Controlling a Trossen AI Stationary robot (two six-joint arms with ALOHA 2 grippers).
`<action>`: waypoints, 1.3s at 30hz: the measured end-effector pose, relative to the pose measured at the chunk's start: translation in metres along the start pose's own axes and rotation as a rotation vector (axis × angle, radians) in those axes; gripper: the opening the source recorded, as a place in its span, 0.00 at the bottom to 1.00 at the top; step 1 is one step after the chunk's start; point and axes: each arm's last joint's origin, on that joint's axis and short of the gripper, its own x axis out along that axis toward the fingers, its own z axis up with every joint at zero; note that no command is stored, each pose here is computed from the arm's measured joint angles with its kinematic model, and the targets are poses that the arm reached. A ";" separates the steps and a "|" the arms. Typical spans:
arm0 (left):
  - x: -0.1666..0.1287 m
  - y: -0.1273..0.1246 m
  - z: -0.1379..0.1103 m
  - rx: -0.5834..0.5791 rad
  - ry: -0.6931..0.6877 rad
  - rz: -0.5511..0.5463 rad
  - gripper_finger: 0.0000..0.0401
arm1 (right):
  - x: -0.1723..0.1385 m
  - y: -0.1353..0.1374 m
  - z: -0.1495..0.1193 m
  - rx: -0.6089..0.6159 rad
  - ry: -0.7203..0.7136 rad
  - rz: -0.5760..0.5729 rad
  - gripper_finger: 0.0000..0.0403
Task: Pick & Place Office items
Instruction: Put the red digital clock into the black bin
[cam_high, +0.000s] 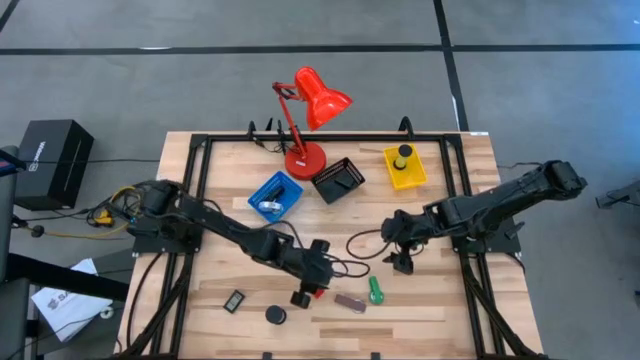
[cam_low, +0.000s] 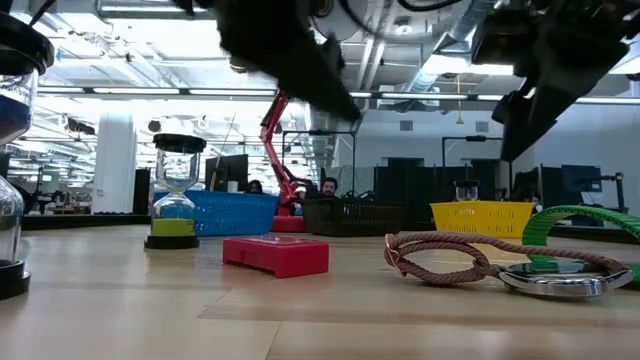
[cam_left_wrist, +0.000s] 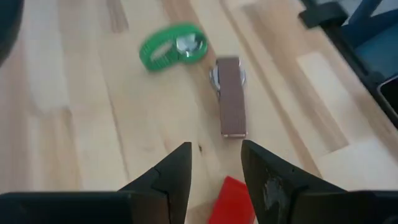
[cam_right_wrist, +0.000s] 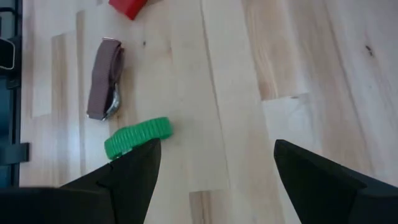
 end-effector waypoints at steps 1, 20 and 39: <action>0.005 0.000 -0.003 -0.007 0.019 -0.006 0.34 | 0.000 0.002 -0.001 -0.005 -0.001 0.004 0.75; 0.023 -0.002 -0.031 -0.050 0.185 -0.054 0.34 | -0.002 0.038 -0.011 -0.150 -0.049 0.127 0.75; 0.024 0.015 -0.022 -0.101 0.086 -0.024 0.28 | -0.001 0.029 -0.005 -0.136 -0.064 0.103 0.75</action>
